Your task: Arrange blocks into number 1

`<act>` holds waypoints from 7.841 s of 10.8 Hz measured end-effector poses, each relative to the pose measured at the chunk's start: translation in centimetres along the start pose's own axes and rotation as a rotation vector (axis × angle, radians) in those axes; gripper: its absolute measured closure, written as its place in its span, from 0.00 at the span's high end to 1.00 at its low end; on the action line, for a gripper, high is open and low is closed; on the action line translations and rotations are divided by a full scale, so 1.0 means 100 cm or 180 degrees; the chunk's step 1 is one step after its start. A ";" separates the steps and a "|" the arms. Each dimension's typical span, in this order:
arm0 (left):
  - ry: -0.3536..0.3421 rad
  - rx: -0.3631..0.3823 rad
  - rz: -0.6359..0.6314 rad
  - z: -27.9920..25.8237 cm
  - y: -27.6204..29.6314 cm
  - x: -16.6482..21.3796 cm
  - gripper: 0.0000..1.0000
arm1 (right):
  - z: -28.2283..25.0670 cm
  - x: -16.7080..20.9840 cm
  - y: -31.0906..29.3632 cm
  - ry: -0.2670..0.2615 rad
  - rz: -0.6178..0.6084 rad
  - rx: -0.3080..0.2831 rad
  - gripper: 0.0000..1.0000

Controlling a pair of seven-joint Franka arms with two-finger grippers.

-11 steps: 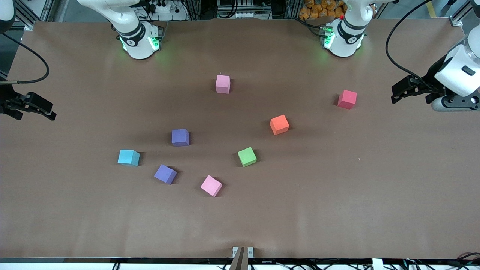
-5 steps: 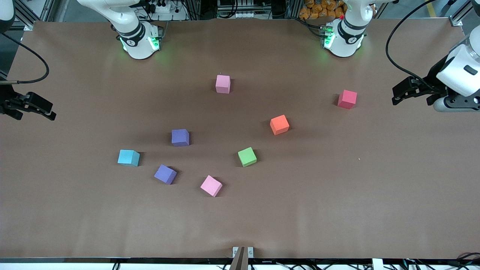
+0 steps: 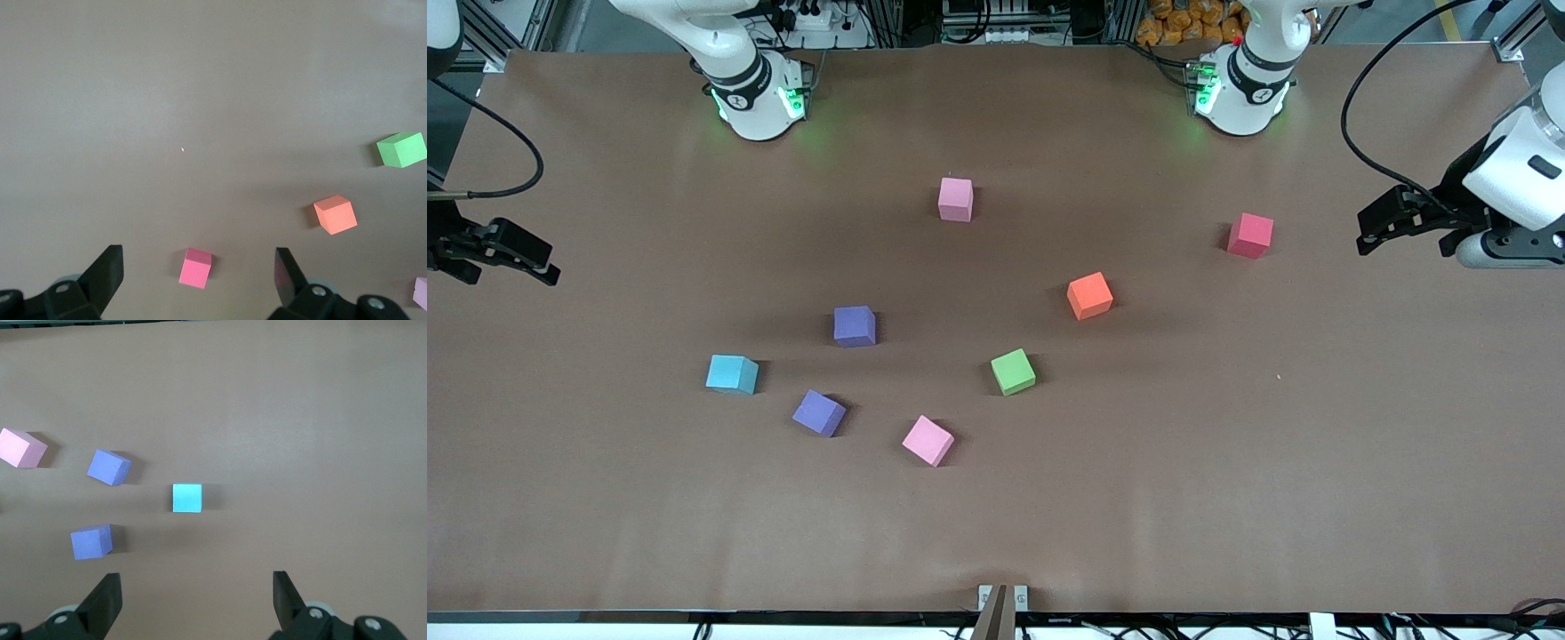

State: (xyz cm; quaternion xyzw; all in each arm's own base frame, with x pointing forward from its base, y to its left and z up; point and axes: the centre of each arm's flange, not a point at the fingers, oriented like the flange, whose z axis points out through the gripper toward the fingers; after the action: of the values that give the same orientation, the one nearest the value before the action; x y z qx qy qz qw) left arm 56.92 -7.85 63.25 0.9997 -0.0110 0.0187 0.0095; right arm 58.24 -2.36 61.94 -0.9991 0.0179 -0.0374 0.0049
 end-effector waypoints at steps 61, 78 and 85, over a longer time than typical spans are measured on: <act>-0.0826 0.0189 -0.1578 0.425 0.280 -0.103 1.00 | 0.391 -0.087 -0.302 -0.0888 -0.0125 0.0046 0.62; -0.0810 0.0193 -0.1758 0.427 0.274 -0.093 0.65 | 0.389 -0.280 -0.442 -0.0581 0.0062 0.0047 0.62; -0.0470 -0.0103 -0.1814 0.346 0.339 -0.080 0.61 | 0.395 -0.309 -0.453 -0.0608 0.0004 0.0021 0.62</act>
State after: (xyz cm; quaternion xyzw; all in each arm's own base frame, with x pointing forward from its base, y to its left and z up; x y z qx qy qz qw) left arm 49.43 -42.20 29.03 0.9609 0.2692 -0.0578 0.0294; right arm 32.02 44.34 20.77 -0.9981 0.0178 0.0580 0.0100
